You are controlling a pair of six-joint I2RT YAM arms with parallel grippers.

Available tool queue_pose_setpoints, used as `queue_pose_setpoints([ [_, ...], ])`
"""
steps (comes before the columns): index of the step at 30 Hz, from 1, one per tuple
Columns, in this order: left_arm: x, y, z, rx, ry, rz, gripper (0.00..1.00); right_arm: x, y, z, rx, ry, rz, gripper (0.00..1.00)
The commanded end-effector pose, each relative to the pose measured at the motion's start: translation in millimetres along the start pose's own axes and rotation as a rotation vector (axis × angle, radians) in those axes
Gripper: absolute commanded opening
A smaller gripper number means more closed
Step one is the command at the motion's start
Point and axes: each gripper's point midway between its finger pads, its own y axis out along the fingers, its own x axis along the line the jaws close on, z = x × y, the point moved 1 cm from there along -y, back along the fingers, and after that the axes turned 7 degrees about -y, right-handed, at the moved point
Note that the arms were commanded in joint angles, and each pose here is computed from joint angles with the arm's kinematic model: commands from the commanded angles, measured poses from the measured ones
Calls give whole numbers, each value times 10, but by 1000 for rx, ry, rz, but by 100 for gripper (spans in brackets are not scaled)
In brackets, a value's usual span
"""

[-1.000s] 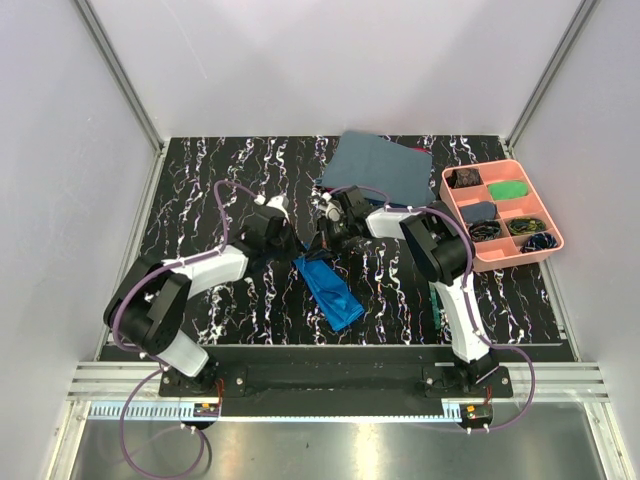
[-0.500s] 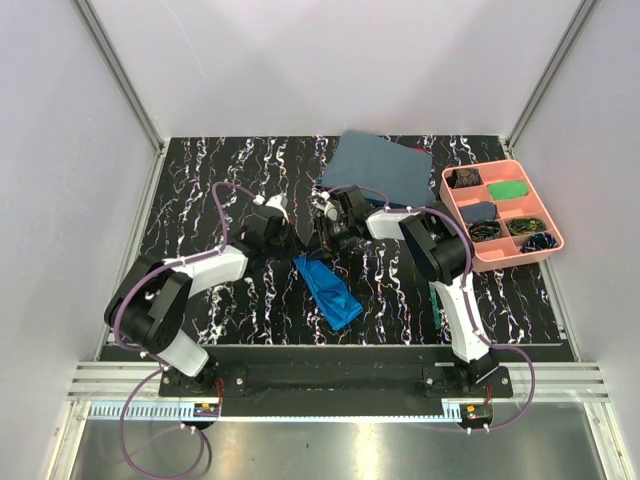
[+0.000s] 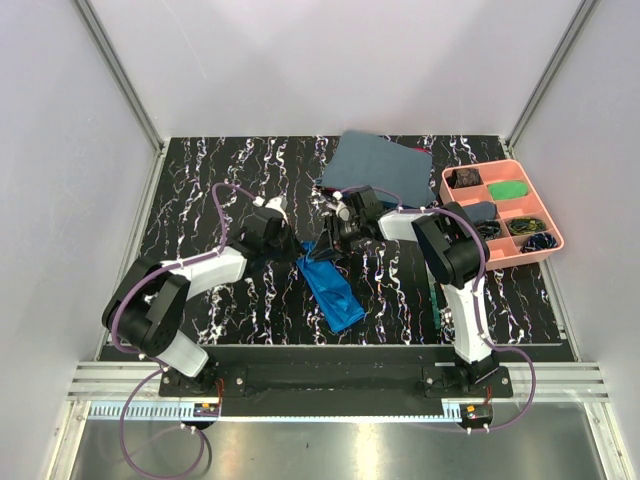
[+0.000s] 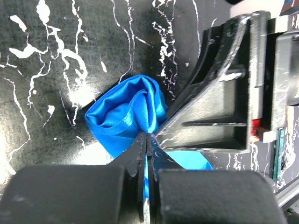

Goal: Fold the napkin into a case and place the utensils inside
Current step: Stuff the top corner of the smaller-rectangle-folded napkin at the center of the board.

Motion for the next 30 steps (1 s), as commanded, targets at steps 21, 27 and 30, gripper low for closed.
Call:
queue_pose_setpoints([
  [21, -166, -39, -108, -44, 18, 70, 0, 196, -218, -122, -37, -70, -42, 29],
  [27, -197, -45, -118, -45, 23, 84, 0, 188, -117, -164, -23, -67, -64, 25],
  [30, -228, -47, -125, -45, 29, 100, 0, 172, -26, -136, 0, -56, -78, 16],
])
